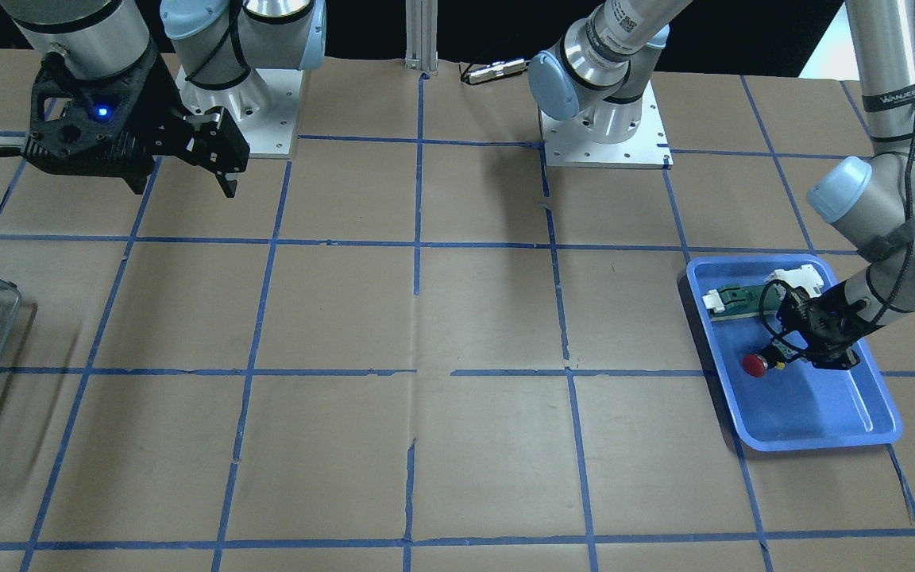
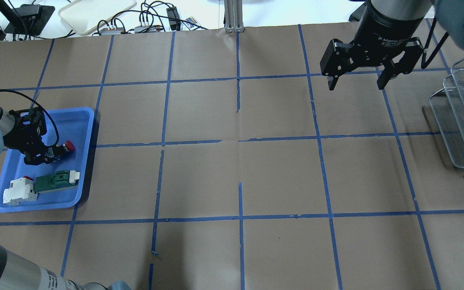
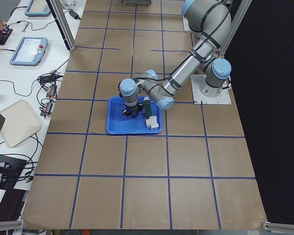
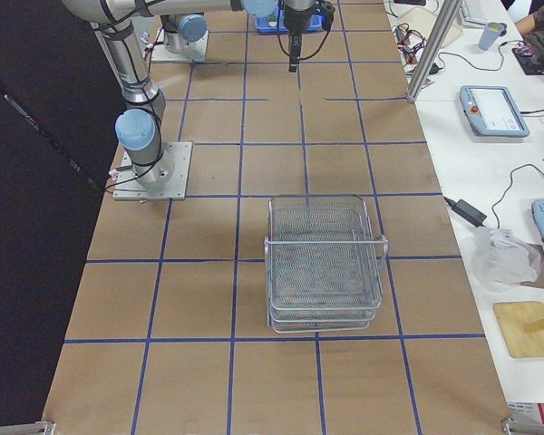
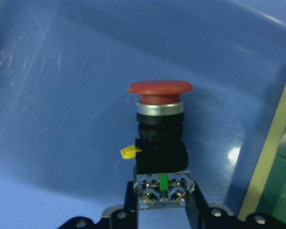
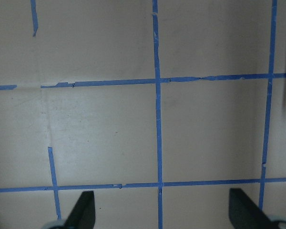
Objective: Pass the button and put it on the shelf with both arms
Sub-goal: 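Lift the red button and carry it toward the right gripper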
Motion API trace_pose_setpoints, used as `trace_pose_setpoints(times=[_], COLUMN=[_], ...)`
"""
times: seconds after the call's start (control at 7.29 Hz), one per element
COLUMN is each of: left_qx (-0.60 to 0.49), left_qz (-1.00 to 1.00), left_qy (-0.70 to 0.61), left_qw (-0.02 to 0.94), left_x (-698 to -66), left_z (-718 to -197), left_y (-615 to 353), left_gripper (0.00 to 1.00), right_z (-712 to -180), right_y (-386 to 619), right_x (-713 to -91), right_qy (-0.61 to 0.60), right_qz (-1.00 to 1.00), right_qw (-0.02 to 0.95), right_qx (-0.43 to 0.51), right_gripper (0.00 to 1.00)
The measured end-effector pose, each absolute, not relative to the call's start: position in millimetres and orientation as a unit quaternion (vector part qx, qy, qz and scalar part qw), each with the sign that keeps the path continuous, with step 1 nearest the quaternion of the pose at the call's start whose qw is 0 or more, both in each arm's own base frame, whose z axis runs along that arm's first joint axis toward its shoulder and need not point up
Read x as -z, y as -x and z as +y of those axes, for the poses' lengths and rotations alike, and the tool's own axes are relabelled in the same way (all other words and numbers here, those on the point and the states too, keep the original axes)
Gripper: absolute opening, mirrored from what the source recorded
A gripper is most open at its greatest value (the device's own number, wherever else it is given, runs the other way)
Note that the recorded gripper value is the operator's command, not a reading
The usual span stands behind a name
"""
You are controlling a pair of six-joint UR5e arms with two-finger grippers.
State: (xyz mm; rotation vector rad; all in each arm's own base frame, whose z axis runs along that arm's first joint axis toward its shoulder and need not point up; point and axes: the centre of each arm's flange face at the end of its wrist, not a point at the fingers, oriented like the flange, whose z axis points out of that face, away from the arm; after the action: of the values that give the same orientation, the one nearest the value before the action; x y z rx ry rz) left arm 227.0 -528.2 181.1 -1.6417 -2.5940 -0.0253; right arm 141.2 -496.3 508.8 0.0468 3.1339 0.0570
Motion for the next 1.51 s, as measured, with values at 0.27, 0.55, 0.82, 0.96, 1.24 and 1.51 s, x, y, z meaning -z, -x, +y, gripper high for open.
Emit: trace_pose_setpoints(times=[0.27,0.55,0.82,0.96,1.24,1.51], left_qx=[0.003,0.001,-0.013,-0.029,-0.072,-0.108], left_qz=[-0.843,-0.837,-0.822,-0.818,-0.800,-0.757], left_qy=[0.537,0.547,0.569,0.572,0.592,0.635], left_qw=[0.027,0.019,0.033,0.043,0.064,0.103], left_x=[-194,-221,-247,-258,-277,-295], left_z=[-534,-546,-560,-567,-578,-581], left_y=[-227,-218,-170,-137,-64,25], left_gripper=[0.00,0.00,0.00,0.00,0.00,0.00], right_z=[-496,-496,-501,-505,-512,-526], right_y=[-141,-146,-144,-137,-132,-113], right_x=[-509,-511,-514,-515,-514,-505], right_qy=[-0.015,-0.015,-0.008,0.018,0.120,0.247], right_qz=[1.000,0.999,0.997,0.997,0.985,0.949], right_qw=[0.003,0.031,0.073,0.081,0.124,0.188], right_qx=[-0.018,-0.015,-0.012,-0.006,0.009,0.046], right_gripper=[1.00,1.00,1.00,1.00,1.00,1.00])
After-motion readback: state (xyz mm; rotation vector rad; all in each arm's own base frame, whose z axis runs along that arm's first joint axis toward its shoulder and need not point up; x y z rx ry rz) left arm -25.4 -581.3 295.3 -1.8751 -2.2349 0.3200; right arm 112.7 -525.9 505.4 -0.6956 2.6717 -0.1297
